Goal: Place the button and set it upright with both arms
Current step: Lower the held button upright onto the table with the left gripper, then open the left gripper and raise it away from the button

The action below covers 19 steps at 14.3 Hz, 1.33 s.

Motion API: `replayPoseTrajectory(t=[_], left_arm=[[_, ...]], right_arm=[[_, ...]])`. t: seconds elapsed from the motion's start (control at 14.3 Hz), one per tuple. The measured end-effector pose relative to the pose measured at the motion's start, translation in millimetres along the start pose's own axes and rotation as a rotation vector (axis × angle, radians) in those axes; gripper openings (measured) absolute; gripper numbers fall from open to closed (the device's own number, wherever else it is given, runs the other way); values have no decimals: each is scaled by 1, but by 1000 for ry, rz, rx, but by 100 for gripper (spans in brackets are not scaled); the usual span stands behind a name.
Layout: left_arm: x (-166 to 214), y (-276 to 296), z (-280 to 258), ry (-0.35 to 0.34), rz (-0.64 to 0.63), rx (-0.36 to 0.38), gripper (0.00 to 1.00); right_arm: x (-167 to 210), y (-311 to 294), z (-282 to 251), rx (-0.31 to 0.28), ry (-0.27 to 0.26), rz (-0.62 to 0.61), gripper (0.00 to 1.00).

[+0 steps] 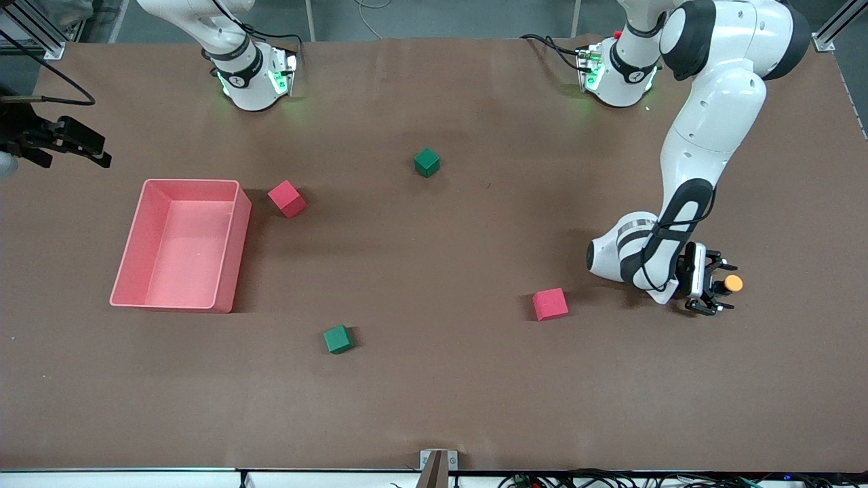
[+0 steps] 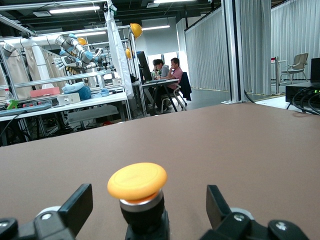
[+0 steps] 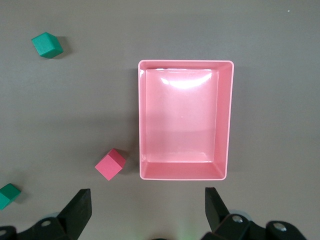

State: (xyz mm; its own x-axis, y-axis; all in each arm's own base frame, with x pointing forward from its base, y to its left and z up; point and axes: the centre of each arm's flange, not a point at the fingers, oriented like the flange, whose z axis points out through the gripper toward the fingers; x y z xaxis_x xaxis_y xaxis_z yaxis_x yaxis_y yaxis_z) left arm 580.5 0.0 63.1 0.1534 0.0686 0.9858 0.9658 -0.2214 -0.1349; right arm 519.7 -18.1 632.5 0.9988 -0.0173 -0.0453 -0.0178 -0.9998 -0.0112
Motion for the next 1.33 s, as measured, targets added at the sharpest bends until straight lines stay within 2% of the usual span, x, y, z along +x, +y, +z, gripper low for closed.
replayPoseTrajectory(t=[0.28,0.49,0.7,0.91,1.12,1.33], left_arm=[[19,4,3,30,32,18,100],[48,10,-1,36,59,14,100],[98,21,-23,-10,116,14,100],[168,31,-51,-155,184,-15,100],[237,35,-63,-330,248,-48,100],[295,39,-77,-542,354,-89,100]], right_arm=[[0,0,0,0,0,0,100],[1,0,0,0,6,-1,100],[1,0,-1,0,11,-2,100],[2,2,-2,0,21,-2,100],[3,6,-2,1,25,6,100],[2,12,-2,2,26,15,100]])
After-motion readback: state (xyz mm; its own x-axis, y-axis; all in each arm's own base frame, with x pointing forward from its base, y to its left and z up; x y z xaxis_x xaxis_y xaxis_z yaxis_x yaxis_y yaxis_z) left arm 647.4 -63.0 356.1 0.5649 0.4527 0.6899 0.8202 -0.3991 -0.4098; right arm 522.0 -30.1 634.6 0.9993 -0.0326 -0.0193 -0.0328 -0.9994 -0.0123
